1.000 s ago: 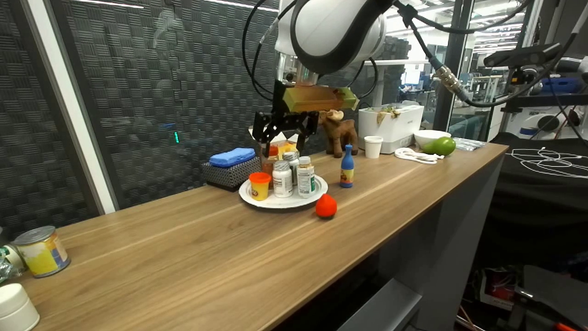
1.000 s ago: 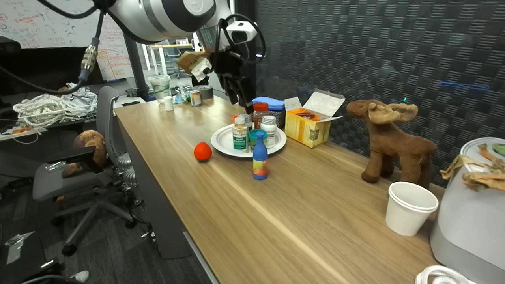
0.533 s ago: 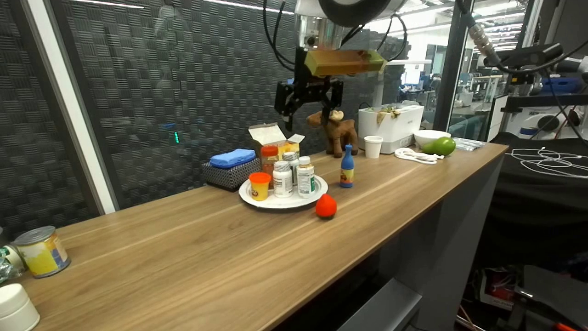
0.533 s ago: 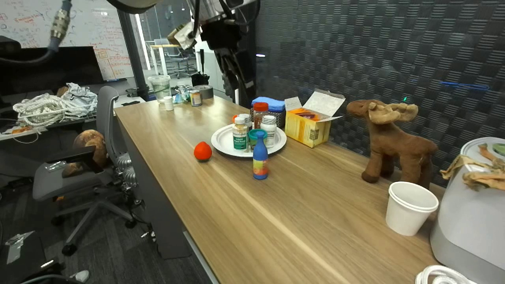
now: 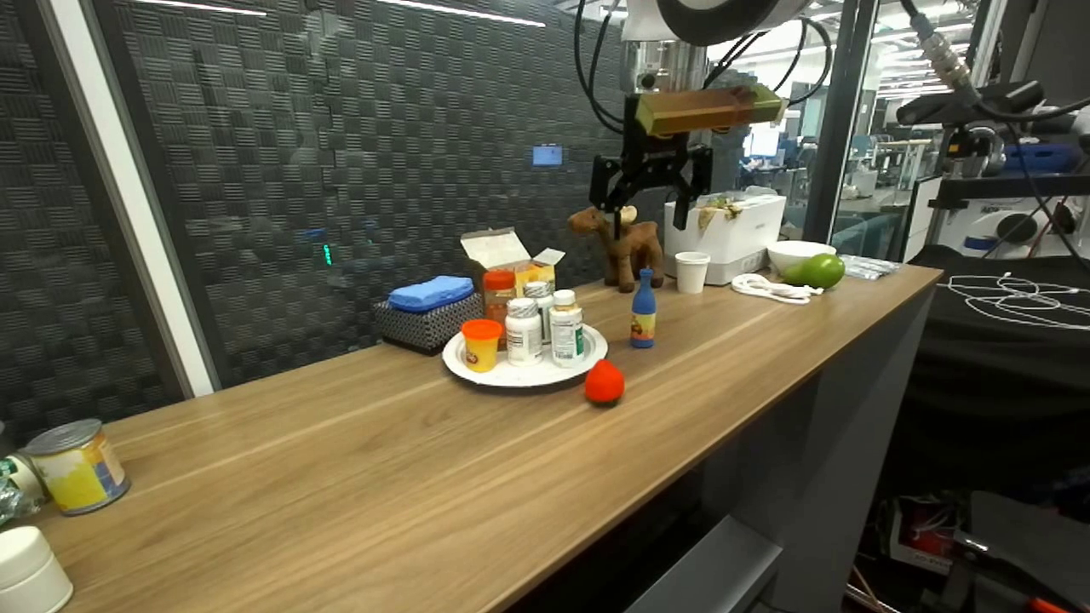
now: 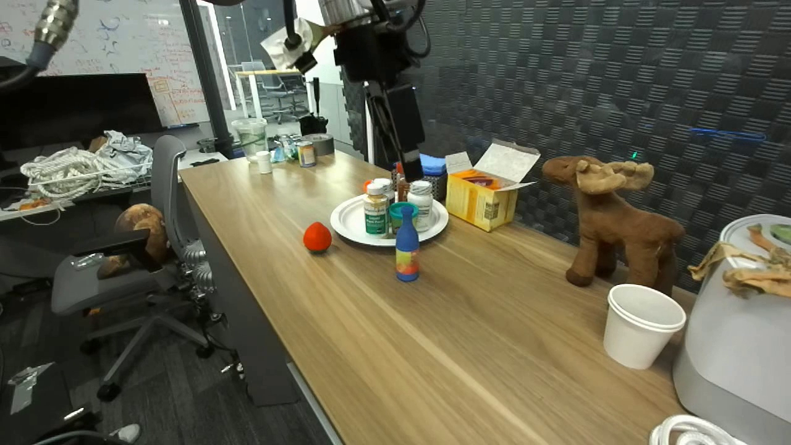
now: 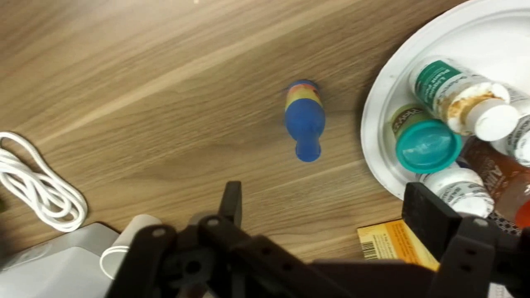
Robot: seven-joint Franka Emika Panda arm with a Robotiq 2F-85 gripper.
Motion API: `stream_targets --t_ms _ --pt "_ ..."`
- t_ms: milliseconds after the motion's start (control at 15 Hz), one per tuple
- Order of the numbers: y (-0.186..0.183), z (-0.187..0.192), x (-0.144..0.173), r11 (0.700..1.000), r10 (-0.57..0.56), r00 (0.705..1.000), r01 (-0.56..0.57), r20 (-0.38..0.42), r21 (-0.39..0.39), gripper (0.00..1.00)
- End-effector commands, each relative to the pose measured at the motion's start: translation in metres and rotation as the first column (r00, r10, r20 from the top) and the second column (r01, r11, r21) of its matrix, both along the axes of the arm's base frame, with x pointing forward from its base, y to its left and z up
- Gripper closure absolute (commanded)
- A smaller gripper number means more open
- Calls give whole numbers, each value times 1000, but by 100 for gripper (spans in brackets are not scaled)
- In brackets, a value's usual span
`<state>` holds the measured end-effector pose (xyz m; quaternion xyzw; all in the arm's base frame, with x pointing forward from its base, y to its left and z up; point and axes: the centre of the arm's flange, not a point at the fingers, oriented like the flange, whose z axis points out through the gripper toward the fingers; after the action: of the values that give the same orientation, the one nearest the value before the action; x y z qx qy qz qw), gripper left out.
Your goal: Pick up the bottles and small containers from the table and put them on the white plate.
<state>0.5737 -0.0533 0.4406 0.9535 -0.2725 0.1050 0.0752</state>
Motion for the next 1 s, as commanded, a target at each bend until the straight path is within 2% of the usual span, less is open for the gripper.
stream_targets --t_ms 0,267,800,867,933 --pt "-25 -4 0 998 -61 998 61 16 26 0" --pt "-38 -16 3 992 -95 995 95 3 89 0" --pt "-33 -38 13 980 -116 993 115 -9 162 0" --pt "-34 -41 14 980 -115 993 116 -14 163 6" --pt "-34 -43 15 979 -116 993 117 -17 167 26"
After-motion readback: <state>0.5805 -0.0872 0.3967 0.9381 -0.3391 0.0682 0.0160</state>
